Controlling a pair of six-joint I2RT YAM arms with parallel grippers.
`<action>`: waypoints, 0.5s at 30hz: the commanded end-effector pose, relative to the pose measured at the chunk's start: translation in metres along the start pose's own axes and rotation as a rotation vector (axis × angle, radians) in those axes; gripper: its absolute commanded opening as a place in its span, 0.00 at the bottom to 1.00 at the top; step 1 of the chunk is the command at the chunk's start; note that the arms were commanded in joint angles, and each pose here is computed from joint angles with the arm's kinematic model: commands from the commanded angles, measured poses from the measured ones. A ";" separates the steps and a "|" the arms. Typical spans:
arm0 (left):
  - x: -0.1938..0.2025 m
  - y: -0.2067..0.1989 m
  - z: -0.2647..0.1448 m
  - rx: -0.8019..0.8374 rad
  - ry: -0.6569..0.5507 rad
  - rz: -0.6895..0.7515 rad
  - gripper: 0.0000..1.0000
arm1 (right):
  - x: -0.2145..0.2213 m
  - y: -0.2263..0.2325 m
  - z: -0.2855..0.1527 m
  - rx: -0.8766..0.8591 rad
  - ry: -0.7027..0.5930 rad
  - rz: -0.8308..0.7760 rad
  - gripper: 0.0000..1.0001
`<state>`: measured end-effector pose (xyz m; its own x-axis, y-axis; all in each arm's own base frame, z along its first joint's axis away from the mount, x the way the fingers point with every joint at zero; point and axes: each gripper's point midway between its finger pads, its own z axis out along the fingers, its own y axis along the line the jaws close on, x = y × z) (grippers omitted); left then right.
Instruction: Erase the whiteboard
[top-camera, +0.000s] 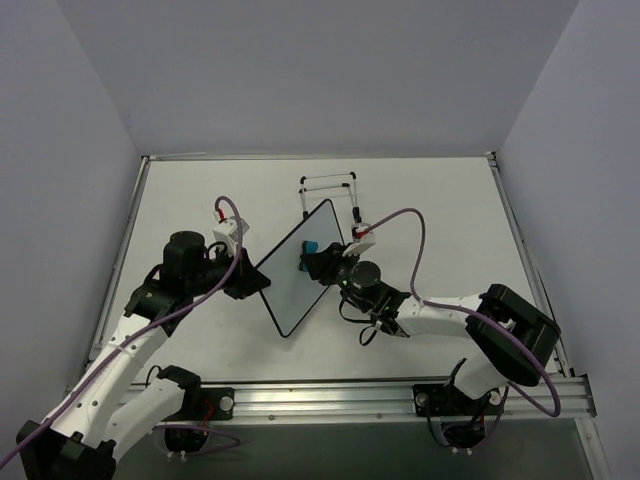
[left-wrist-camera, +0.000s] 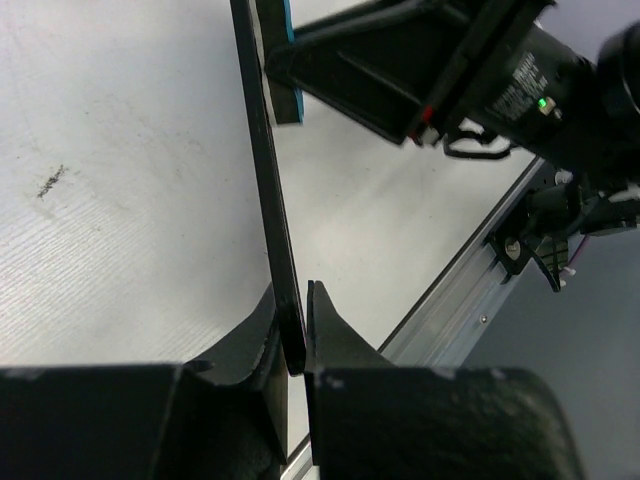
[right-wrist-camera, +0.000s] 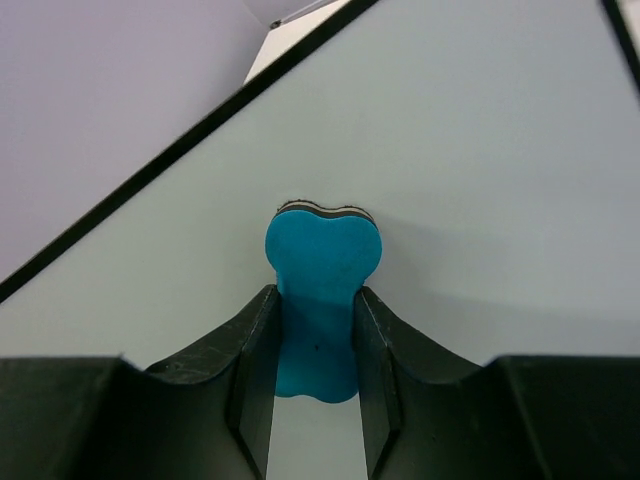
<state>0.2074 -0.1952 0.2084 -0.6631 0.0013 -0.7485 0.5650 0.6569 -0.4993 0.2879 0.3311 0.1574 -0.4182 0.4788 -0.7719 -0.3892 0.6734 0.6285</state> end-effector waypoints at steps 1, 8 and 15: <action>-0.005 -0.072 -0.017 0.349 0.004 0.105 0.02 | 0.011 -0.053 -0.001 0.076 0.074 0.008 0.00; -0.006 -0.071 -0.018 0.341 0.000 0.107 0.02 | -0.010 -0.099 -0.025 0.146 0.040 0.092 0.00; -0.007 -0.065 -0.015 0.304 0.000 0.099 0.02 | -0.101 -0.106 -0.069 0.311 -0.062 -0.024 0.00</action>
<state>0.1851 -0.2090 0.2111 -0.6875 0.0495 -0.7245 0.6165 0.5671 -0.5462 0.3075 0.2022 0.1309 -0.4359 0.5017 -0.7472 -0.1558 0.7757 0.6116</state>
